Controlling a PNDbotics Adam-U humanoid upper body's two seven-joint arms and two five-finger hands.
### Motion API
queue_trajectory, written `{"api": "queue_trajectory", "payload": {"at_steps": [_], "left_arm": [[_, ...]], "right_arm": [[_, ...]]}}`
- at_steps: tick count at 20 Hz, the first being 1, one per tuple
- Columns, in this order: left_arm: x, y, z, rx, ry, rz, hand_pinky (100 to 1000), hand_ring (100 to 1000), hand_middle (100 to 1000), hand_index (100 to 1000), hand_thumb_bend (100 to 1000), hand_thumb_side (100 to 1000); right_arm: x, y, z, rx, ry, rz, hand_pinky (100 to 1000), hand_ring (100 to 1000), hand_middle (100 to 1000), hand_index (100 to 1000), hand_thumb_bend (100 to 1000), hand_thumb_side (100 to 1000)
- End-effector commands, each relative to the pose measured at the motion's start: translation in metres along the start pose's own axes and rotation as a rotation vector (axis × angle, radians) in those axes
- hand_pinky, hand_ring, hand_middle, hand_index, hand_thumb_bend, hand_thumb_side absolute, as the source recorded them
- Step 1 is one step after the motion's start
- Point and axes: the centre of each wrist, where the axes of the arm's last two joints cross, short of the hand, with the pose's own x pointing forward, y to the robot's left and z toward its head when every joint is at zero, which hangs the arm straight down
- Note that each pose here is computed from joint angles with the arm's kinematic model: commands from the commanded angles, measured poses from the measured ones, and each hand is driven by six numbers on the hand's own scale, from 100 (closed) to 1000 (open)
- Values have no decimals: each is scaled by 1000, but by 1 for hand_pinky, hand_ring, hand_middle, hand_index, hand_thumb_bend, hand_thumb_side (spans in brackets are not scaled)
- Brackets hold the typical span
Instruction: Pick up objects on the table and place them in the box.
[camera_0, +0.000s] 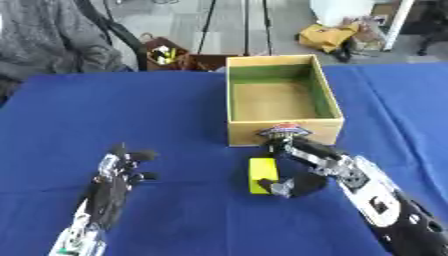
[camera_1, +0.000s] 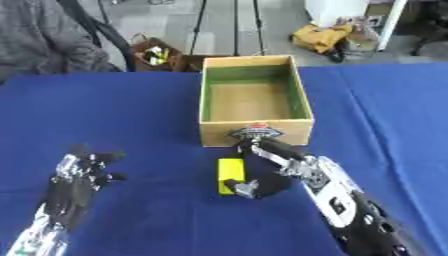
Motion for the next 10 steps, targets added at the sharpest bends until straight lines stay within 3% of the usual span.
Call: {"api": "queue_trajectory", "payload": {"at_steps": [1, 3, 10], "left_arm": [[5, -1, -3, -9, -19, -10, 691, 975, 702, 660, 213, 1000], [5, 0, -3, -8, -19, -10, 691, 975, 702, 660, 213, 1000], [6, 0, -3, -6, -22, -11, 691, 975, 701, 660, 215, 1000]], "right_arm": [[-3, -5, 3, -22, 27, 18, 754, 889, 396, 488, 100, 478], [-3, -6, 4, -42, 32, 17, 744, 840, 305, 383, 100, 399], [8, -28, 9, -167, 12, 39, 741, 819, 281, 360, 100, 353]]}}
